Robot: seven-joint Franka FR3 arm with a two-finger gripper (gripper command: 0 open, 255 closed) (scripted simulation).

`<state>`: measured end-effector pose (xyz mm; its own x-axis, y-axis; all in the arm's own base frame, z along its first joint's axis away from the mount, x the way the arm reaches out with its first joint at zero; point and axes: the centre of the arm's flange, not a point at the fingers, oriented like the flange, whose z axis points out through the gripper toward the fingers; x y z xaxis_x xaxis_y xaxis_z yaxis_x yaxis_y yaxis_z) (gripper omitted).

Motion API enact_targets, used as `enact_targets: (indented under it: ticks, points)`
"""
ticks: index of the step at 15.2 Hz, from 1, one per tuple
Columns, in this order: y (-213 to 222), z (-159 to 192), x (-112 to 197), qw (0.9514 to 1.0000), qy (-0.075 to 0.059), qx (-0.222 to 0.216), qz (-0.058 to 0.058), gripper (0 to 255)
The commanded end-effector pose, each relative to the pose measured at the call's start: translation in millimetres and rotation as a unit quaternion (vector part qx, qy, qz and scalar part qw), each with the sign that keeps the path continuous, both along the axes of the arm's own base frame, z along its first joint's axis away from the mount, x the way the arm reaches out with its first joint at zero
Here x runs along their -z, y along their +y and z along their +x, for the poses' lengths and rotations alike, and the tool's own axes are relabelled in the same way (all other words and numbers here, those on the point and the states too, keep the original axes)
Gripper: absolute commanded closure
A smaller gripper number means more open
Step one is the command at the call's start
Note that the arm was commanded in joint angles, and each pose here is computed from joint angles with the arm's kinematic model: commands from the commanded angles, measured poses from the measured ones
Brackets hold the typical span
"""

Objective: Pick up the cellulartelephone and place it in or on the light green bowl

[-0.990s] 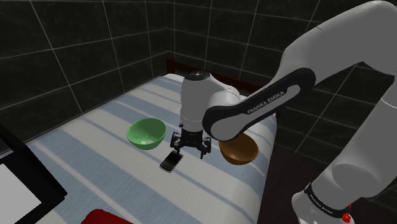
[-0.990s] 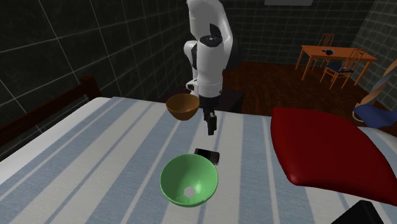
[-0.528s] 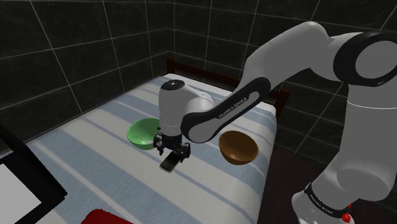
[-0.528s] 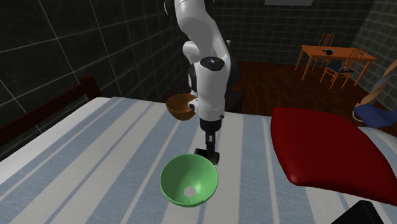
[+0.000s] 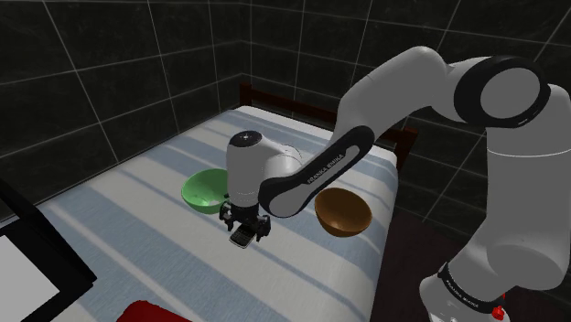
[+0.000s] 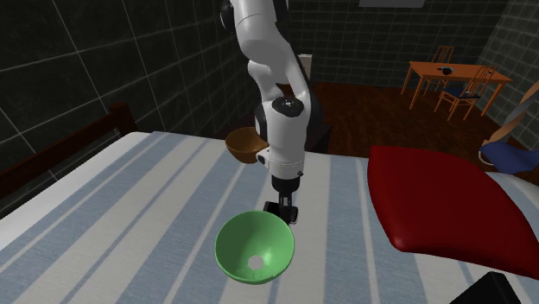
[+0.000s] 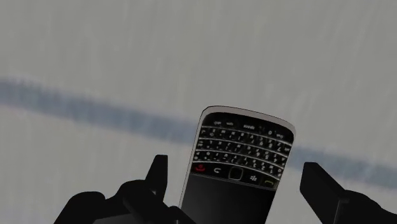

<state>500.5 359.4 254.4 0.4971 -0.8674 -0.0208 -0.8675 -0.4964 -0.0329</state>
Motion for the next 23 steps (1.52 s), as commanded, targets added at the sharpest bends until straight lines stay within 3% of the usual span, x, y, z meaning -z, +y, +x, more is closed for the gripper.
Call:
enact_targets:
  ticks: [1, 7, 8, 17, 23]
  points:
    - [0, 1, 5, 1.0000, 0.000, 0.000, 0.000, 0]
    - [0, 1, 5, 1.0000, 0.000, 0.000, 0.000, 0]
    - [0, 1, 5, 1.0000, 0.000, 0.000, 0.000, 255]
    - [0, 1, 5, 1.0000, 0.000, 0.000, 0.000, 255]
    - [0, 1, -27, 1.0000, 0.000, 0.000, 0.000, 255]
